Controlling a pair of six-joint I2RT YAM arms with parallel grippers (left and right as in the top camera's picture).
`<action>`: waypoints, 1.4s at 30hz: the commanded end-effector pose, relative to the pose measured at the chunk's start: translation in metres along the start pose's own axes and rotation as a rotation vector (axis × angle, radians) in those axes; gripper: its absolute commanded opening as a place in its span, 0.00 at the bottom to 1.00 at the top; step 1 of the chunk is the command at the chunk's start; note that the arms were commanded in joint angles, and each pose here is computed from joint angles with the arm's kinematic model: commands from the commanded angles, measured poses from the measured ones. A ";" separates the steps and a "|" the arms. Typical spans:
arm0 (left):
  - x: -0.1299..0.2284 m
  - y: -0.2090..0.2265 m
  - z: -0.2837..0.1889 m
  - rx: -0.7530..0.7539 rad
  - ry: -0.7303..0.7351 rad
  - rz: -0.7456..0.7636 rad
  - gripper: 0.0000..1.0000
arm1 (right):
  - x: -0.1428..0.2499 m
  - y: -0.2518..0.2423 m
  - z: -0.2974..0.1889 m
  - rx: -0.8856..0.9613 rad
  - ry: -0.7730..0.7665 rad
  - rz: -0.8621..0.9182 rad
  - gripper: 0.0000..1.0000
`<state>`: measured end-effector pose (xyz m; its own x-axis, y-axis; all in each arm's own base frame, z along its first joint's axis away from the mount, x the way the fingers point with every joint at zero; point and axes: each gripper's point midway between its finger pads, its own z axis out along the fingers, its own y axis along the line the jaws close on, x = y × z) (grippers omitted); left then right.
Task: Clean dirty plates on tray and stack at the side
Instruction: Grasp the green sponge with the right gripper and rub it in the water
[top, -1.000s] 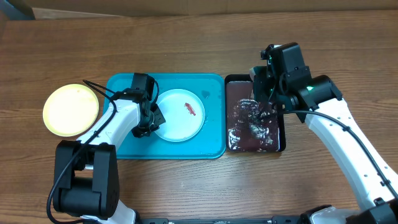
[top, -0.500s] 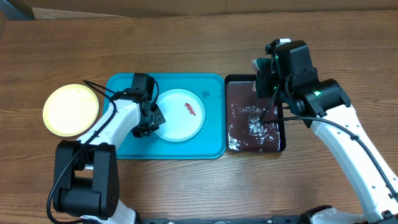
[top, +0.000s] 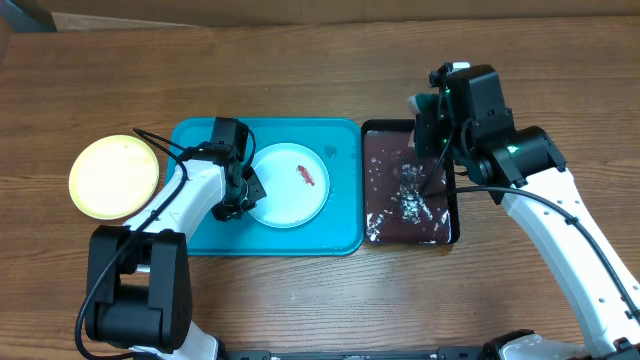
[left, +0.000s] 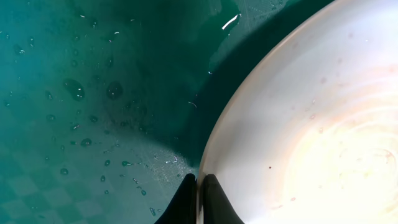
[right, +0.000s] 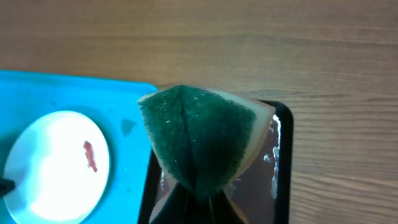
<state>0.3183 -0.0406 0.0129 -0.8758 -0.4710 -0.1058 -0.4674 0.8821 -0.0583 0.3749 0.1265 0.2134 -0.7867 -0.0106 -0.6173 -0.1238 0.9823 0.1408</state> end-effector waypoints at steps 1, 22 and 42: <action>0.007 0.007 0.008 -0.019 0.021 0.016 0.04 | -0.012 0.000 -0.013 -0.001 -0.047 0.002 0.04; 0.006 0.006 0.008 -0.017 0.019 0.016 0.04 | 0.004 0.000 0.005 0.002 0.039 0.057 0.04; 0.006 0.006 0.008 -0.016 0.018 0.015 0.04 | 0.036 -0.003 0.041 0.032 0.184 0.078 0.04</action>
<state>0.3183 -0.0406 0.0128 -0.8758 -0.4710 -0.1058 -0.4674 0.8821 -0.0583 0.3621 0.1254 0.1181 -0.9351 0.0148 -0.3541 -0.0280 0.9929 0.1155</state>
